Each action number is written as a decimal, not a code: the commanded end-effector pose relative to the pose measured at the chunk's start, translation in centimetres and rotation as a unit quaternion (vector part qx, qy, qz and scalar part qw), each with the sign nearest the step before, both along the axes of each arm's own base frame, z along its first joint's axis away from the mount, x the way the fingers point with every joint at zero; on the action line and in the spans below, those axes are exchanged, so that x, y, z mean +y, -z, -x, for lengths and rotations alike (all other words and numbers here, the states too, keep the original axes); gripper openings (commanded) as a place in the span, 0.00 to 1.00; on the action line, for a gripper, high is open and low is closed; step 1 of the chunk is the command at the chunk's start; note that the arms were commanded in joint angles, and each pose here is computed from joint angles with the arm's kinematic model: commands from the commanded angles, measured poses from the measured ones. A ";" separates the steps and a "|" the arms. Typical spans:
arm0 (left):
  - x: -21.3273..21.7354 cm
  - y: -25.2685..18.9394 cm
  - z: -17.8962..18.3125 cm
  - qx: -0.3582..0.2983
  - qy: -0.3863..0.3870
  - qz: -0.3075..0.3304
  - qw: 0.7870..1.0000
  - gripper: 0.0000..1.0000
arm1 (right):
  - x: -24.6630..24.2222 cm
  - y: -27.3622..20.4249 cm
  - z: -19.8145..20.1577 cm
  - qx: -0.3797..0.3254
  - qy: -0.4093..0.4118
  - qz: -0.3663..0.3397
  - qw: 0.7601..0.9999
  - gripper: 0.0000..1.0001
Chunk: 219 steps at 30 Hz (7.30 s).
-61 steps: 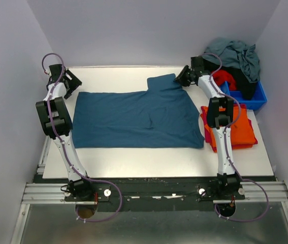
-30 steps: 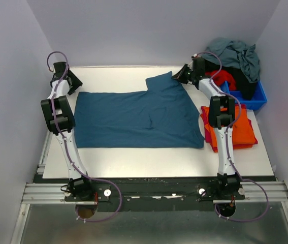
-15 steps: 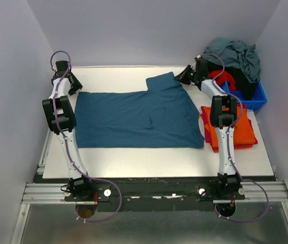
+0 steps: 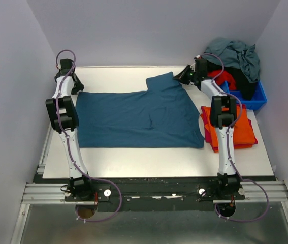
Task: Fold and stack the t-shirts
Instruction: Grap the side of the flattened tshirt furthest away from the robot with both arms, then fold the other side of the tshirt into a rectangle
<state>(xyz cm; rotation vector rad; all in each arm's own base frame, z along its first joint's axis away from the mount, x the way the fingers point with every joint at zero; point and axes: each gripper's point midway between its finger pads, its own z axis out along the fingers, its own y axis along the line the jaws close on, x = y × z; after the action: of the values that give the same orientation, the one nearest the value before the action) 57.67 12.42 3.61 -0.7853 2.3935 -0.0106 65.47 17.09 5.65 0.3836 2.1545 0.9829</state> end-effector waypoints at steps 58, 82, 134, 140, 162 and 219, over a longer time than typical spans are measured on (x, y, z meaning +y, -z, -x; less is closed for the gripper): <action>-0.2 -6.8 2.1 -0.105 -0.009 -0.012 0.994 0.00 | -0.5 -9.7 3.9 -0.041 -0.060 -0.052 0.996 0.01; 0.9 -7.9 8.0 -0.094 -0.052 -0.061 0.992 0.00 | -1.0 -11.6 14.2 0.003 -0.079 -0.035 0.996 0.01; 1.3 -7.0 16.9 -0.093 -0.123 -0.082 0.985 0.00 | -2.9 -5.9 30.2 0.107 -0.072 0.008 0.992 0.01; 1.2 -5.5 18.0 -0.080 -0.125 -0.081 0.986 0.00 | -3.2 -5.0 31.9 0.116 -0.069 0.017 0.991 0.01; -0.2 -11.8 19.5 -0.160 -0.144 -0.087 0.973 0.69 | -4.2 -7.5 31.1 0.052 -0.037 0.099 0.993 0.64; -44.8 -2.2 12.6 -0.090 0.345 0.188 0.915 0.00 | 4.8 3.0 23.3 0.149 -0.146 0.127 0.970 0.07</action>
<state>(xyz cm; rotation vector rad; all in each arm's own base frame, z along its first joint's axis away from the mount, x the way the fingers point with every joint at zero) 45.80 -31.09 7.21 -0.0751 2.3142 -0.7396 43.13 21.08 3.77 0.1164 2.5877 0.7834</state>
